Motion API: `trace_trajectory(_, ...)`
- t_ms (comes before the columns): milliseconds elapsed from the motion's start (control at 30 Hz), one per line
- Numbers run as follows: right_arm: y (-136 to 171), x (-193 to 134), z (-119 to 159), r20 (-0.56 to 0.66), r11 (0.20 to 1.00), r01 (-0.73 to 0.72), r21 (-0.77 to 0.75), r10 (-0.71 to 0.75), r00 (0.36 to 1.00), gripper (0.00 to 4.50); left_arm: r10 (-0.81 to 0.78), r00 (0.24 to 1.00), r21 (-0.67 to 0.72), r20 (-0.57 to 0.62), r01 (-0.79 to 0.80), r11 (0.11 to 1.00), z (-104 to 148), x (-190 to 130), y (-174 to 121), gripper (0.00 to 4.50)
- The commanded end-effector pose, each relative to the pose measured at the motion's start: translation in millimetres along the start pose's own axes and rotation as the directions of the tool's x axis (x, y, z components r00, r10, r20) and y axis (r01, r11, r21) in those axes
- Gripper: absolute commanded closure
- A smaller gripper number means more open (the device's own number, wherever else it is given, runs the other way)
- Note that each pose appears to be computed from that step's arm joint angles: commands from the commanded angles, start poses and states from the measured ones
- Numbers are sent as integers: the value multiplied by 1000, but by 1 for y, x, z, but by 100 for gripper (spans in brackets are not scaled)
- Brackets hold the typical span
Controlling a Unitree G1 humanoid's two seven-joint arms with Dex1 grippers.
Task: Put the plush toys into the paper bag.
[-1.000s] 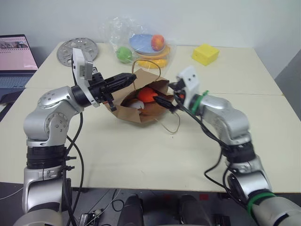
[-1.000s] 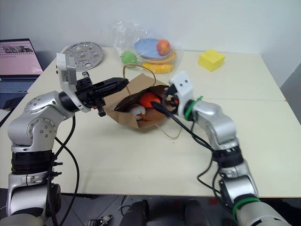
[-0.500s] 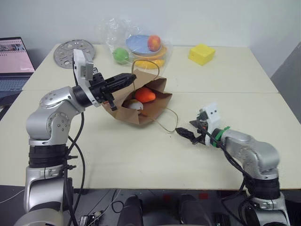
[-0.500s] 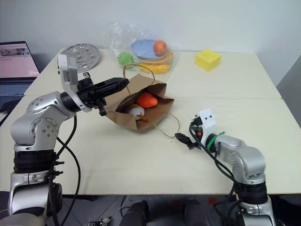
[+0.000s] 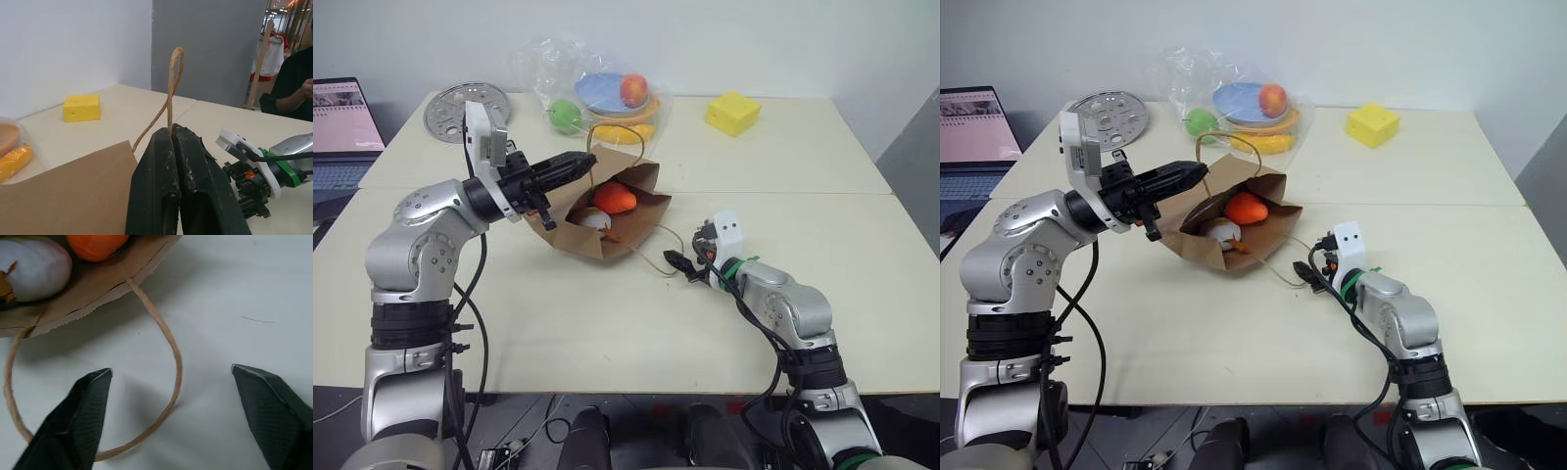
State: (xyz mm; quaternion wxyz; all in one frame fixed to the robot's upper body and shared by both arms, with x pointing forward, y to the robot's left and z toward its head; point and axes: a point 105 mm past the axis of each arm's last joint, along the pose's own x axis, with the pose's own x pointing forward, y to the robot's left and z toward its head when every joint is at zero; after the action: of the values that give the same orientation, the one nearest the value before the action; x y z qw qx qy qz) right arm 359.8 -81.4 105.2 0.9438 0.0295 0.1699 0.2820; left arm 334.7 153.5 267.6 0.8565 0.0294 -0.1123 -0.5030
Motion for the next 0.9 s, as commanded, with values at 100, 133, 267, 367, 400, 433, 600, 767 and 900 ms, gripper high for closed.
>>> trace_trajectory(100, 13, 1, 6, 30, 998, -64, -10, 64, 997, 242, 7, 1000, 50, 25, -9, 999, 13, -4, -2, 450)
trace_trajectory(133, 14, 1, 7, 34, 998, -66, -9, 67, 997, 285, 9, 1000, 50, 24, -11, 999, 13, -4, -2, 450)
trace_trajectory(267, 22, 5, 14, 56, 995, -100, -12, 100, 993, 431, 10, 1000, 51, 24, -11, 999, 12, -4, -2, 450)
trace_trajectory(367, 21, 5, 15, 61, 995, -99, -12, 100, 993, 449, 10, 1000, 52, 24, -11, 999, 12, -4, -1, 450)
trace_trajectory(400, 17, 3, 18, 67, 996, -93, -14, 94, 993, 449, 10, 1000, 53, 24, -12, 999, 12, -4, -1, 450)
trace_trajectory(433, 14, 2, 19, 72, 996, -89, -14, 90, 993, 449, 11, 1000, 53, 24, -12, 999, 13, -4, -1, 450)
trace_trajectory(600, 6, -24, 60, 149, 990, -141, -1, 140, 979, 449, 17, 1000, 55, 20, -18, 998, 13, -7, 0, 450)
trace_trajectory(767, 30, -56, 120, 266, 939, -344, -1, 331, 905, 449, 22, 999, 58, 25, -23, 998, 15, -8, -1, 450)
trace_trajectory(900, 45, -59, 147, 294, 914, -405, -11, 390, 873, 449, 28, 998, 47, 52, -31, 998, 19, -6, 0, 450)
